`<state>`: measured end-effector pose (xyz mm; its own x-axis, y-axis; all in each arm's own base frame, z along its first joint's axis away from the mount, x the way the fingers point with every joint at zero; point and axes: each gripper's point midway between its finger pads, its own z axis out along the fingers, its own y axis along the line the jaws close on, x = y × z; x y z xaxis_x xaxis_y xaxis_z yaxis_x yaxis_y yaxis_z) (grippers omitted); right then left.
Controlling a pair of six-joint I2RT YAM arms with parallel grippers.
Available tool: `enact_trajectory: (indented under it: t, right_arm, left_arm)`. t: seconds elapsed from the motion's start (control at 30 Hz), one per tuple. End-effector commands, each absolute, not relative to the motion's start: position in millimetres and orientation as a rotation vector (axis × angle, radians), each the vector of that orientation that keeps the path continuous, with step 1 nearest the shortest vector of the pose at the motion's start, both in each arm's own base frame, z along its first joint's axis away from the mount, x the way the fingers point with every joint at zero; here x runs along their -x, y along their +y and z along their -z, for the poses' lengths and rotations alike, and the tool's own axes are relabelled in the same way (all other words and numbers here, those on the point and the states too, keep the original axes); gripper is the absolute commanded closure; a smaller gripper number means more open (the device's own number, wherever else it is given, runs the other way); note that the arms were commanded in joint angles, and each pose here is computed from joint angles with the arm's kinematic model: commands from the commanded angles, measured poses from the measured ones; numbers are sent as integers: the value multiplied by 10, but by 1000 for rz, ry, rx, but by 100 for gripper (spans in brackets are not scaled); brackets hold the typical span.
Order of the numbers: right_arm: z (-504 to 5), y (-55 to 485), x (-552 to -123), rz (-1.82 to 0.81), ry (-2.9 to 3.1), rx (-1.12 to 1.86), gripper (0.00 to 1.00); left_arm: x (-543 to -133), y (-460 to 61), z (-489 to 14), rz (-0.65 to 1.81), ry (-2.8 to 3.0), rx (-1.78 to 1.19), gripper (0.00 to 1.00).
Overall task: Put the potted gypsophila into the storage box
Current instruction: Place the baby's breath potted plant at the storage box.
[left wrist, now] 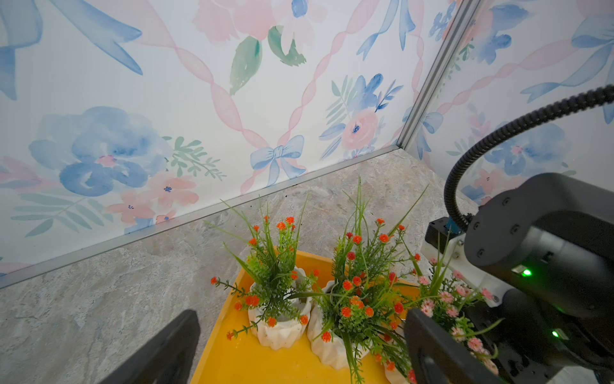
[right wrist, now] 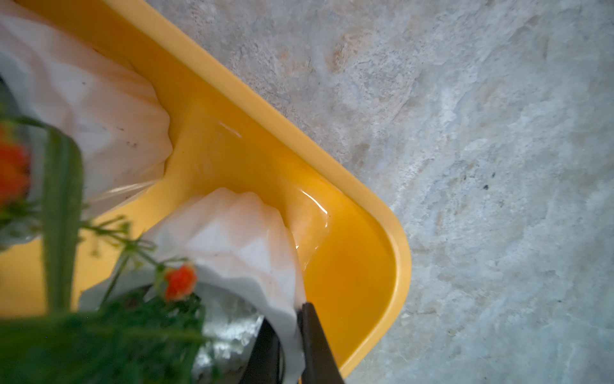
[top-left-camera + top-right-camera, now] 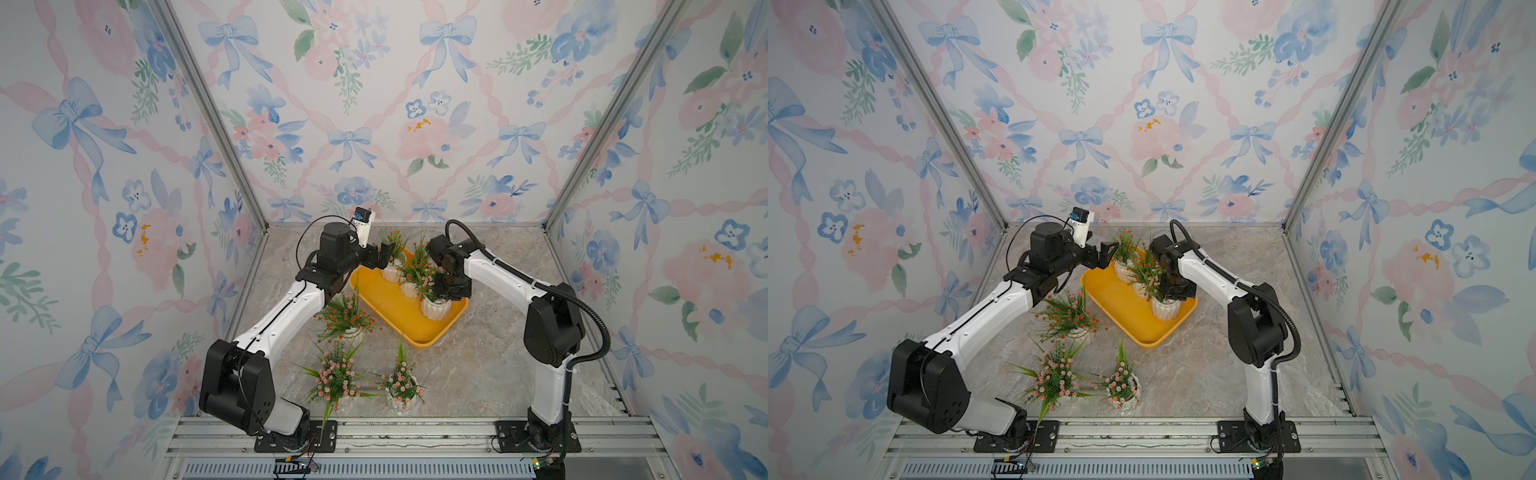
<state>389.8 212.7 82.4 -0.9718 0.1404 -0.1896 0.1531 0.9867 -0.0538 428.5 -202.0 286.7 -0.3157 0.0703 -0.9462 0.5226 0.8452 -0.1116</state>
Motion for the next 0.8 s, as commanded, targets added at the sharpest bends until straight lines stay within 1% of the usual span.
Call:
enact_trajectory:
  t: [0.0, 0.33, 0.43, 0.53, 0.77]
  right_arm:
    - [-794, 2122, -4025, 97, 2914, -273, 91]
    - [-749, 1976, -4056, 163, 2885, -334, 90]
    - [-731, 1990, -4050, 151, 2891, -329, 85]
    - [-706, 2007, -4043, 134, 2894, -334, 76]
    - [-709, 1950, -4000, 137, 2869, -385, 69]
  left_arm:
    - [-4364, -1979, -2905, 457, 1833, -445, 2]
    - [-4419, -1976, -2918, 453, 1819, -446, 2]
    - [-4438, -1984, -2947, 458, 1807, -447, 2]
    - [-4463, -2000, -2954, 459, 1799, -452, 2]
    - [-4471, -2044, -2995, 478, 1776, -471, 2]
